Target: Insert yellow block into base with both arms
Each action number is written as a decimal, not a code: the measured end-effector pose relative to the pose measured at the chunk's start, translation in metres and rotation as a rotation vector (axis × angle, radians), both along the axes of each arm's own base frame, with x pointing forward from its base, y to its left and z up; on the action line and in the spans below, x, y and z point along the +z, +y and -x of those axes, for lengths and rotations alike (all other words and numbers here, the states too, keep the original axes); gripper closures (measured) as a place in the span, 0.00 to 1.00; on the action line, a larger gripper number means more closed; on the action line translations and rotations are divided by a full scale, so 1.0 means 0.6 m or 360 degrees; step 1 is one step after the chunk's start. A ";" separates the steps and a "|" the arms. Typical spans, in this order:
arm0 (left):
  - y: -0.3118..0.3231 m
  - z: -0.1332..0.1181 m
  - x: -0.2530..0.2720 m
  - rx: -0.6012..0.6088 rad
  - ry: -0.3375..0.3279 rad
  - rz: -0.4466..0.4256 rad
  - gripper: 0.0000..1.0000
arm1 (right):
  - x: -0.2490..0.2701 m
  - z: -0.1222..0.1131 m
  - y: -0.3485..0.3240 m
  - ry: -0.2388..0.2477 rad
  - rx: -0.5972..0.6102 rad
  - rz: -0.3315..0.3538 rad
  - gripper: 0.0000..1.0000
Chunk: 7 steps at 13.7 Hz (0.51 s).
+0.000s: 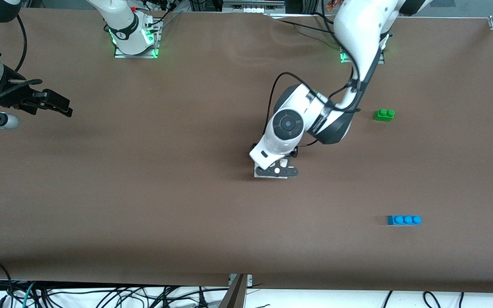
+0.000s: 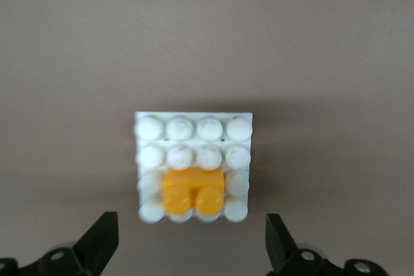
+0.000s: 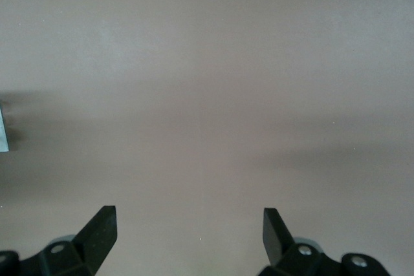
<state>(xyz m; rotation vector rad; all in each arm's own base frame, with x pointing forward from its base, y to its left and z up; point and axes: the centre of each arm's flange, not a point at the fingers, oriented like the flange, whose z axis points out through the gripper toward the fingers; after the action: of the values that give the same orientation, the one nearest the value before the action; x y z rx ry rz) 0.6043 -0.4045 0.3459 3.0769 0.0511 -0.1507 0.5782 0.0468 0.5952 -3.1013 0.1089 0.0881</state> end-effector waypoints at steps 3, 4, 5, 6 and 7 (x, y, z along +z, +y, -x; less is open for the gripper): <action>0.151 -0.057 0.135 0.0209 -0.0065 0.0011 0.00 | 0.000 0.000 0.000 0.0000 0.0000 0.0000 0.00; 0.217 -0.077 0.167 0.0295 -0.0079 0.0010 0.00 | 0.000 0.000 0.000 0.0000 0.0000 -0.0001 0.00; 0.282 -0.090 0.194 0.0365 -0.0072 0.0002 0.00 | 0.000 0.000 0.000 -0.0001 0.0000 -0.0001 0.00; 0.337 -0.094 0.218 0.0392 -0.0054 -0.0007 0.00 | 0.000 0.000 0.001 0.0000 0.0001 -0.0001 0.00; 0.380 -0.094 0.240 0.0382 -0.0045 -0.0015 0.00 | 0.000 0.000 0.001 0.0000 0.0001 -0.0001 0.00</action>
<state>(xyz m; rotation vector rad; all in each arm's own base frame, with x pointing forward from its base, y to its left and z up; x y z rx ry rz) 0.6607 -0.1767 0.4901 3.0485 0.4182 -0.0946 0.5783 0.0471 0.5953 -3.1006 0.1082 0.0877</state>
